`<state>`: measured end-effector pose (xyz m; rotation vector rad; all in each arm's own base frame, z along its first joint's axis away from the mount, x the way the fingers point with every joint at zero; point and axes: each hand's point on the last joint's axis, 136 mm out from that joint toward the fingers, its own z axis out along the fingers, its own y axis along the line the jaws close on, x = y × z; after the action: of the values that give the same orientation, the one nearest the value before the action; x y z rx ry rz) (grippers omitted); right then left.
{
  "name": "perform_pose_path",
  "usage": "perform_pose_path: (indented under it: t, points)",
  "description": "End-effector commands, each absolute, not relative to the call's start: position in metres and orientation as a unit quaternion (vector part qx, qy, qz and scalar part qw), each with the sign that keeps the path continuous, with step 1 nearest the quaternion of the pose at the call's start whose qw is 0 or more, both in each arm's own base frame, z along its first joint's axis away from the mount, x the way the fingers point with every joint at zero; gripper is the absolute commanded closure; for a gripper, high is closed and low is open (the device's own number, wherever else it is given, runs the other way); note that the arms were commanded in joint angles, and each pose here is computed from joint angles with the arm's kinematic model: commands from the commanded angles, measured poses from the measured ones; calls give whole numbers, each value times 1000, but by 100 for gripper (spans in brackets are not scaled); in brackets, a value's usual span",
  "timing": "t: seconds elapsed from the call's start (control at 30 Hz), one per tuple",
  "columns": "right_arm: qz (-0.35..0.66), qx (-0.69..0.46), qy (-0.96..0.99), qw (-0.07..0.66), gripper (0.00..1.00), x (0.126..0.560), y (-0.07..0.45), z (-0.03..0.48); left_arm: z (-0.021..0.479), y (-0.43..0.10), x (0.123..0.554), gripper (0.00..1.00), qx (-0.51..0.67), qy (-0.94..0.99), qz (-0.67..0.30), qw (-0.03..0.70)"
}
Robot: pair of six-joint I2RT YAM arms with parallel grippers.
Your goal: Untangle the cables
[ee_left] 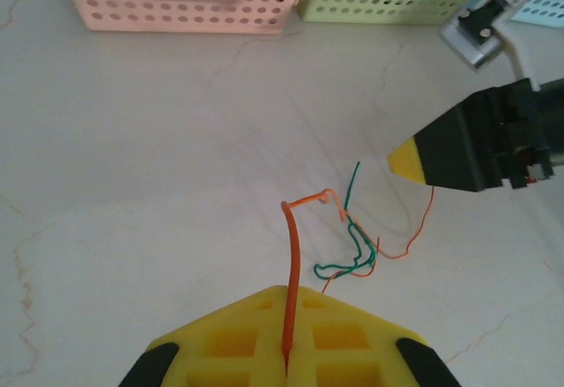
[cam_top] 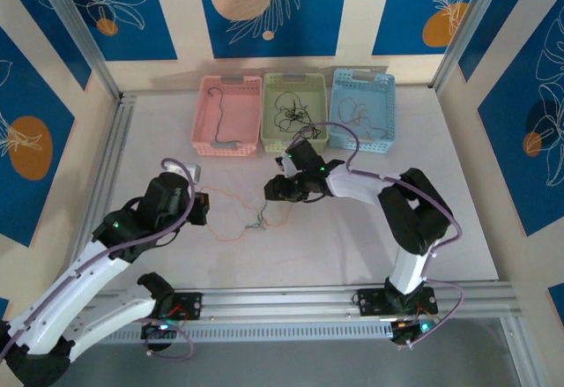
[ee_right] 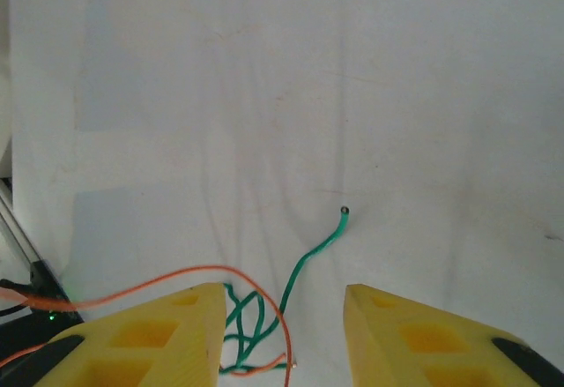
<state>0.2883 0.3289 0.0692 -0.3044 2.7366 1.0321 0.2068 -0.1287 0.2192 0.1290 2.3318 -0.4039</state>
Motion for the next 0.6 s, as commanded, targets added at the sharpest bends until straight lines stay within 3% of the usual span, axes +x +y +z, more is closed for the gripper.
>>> perform_pose_path:
  t: [0.0,0.57]
  points:
    - [336,-97,934,75,60,285,339,64,210,-117,197,100,59,919,-131,366]
    - [271,-102,955,71,65,299,342,33,200,-121,195,100,61,923,-139,354]
